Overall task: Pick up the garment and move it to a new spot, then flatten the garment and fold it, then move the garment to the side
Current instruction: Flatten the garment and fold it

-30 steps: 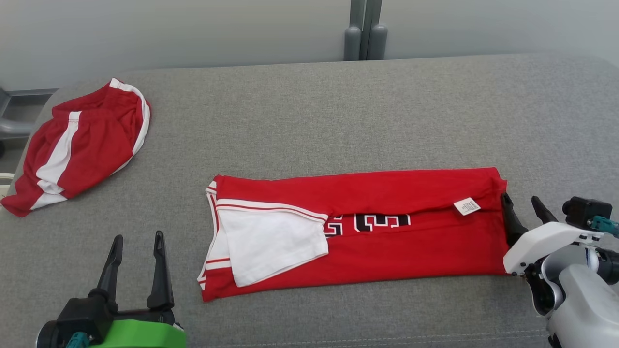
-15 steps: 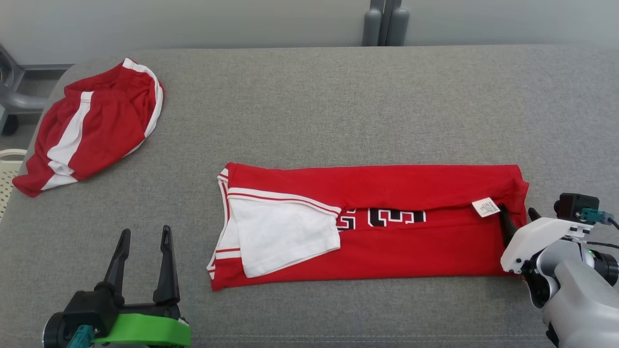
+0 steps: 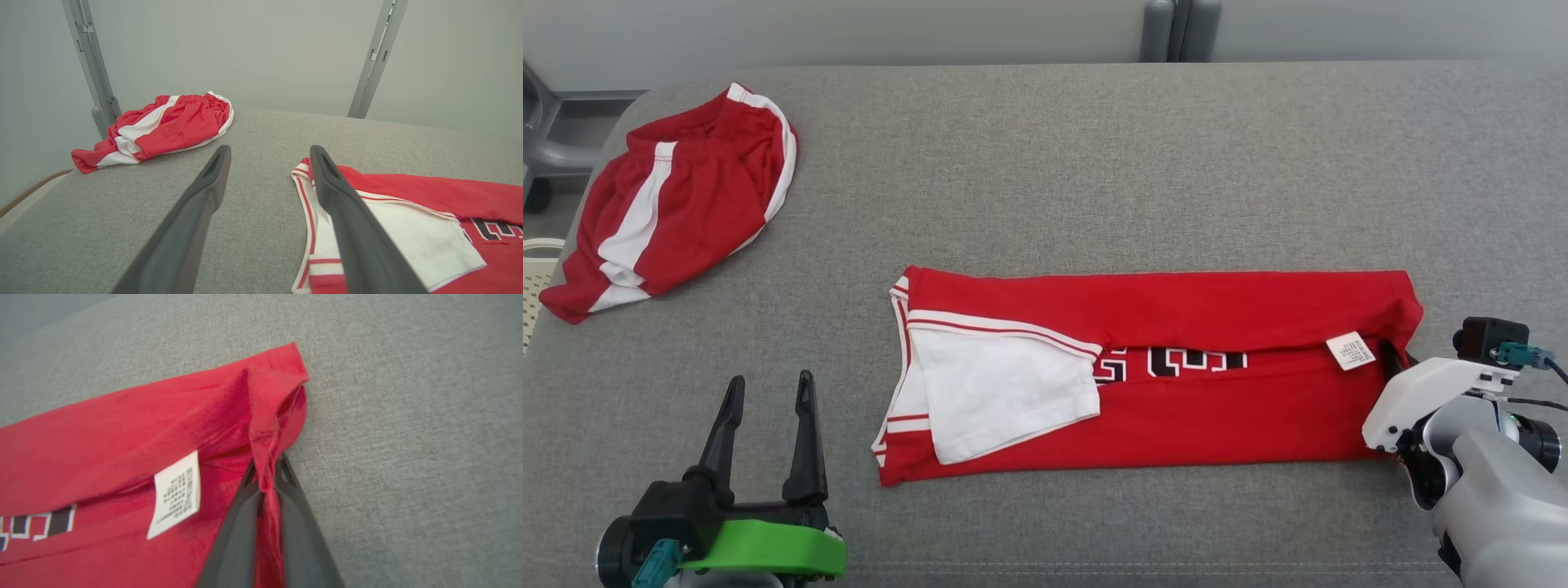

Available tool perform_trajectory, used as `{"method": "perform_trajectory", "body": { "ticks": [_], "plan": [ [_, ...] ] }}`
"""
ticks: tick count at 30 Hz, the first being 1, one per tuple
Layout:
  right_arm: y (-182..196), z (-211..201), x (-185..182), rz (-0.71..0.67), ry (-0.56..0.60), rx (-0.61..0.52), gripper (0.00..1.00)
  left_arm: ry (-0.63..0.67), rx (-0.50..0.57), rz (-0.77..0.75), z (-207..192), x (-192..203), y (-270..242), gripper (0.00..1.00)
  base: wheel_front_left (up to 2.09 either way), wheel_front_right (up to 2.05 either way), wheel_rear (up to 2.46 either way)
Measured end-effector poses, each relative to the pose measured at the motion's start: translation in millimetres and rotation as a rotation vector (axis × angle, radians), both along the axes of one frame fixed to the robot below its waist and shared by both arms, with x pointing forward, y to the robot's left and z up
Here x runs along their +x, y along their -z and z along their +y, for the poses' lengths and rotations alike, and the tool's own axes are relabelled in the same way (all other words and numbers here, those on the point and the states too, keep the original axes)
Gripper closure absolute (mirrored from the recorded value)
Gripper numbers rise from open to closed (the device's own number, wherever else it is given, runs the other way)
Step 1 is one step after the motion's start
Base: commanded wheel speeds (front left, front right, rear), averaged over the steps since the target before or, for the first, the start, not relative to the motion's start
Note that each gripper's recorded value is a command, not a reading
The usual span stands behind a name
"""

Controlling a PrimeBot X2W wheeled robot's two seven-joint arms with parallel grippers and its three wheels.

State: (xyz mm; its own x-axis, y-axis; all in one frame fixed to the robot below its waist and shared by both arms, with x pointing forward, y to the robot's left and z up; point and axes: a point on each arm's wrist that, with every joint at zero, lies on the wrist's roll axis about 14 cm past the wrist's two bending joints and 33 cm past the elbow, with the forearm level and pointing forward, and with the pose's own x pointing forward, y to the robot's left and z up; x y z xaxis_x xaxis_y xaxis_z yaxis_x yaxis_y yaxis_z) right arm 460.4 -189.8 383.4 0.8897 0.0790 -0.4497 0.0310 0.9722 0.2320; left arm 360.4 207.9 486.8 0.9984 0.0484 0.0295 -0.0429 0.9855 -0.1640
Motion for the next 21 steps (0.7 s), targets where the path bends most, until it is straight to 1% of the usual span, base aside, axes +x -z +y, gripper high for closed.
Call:
{"method": "perform_trajectory", "body": {
  "ticks": [5, 16, 19, 21],
  "plan": [
    [-7.3, -12.0, 1.6, -0.029, 0.019, -0.013, 1.00, 0.002, 0.000, -0.003, -0.5, 2.3, -0.8, 0.00, 0.00, 0.00, 0.00],
    [-29.8, -85.1, -2.2, -0.076, 0.123, -0.113, 1.00, 0.048, -0.007, -0.008, -15.0, 10.4, -1.1, 0.00, 0.00, 0.00, 0.00],
    [-38.0, -88.0, 0.0, -0.102, 0.138, -0.094, 1.00, 0.058, -0.008, -0.008, -18.5, 12.2, -1.0, 0.00, 0.00, 0.00, 0.00],
    [-46.2, -79.4, 5.3, -0.130, 0.143, -0.039, 1.00, 0.066, -0.010, -0.009, -21.0, 13.3, -0.9, 0.00, 0.00, 0.00, 0.00]
  ]
}}
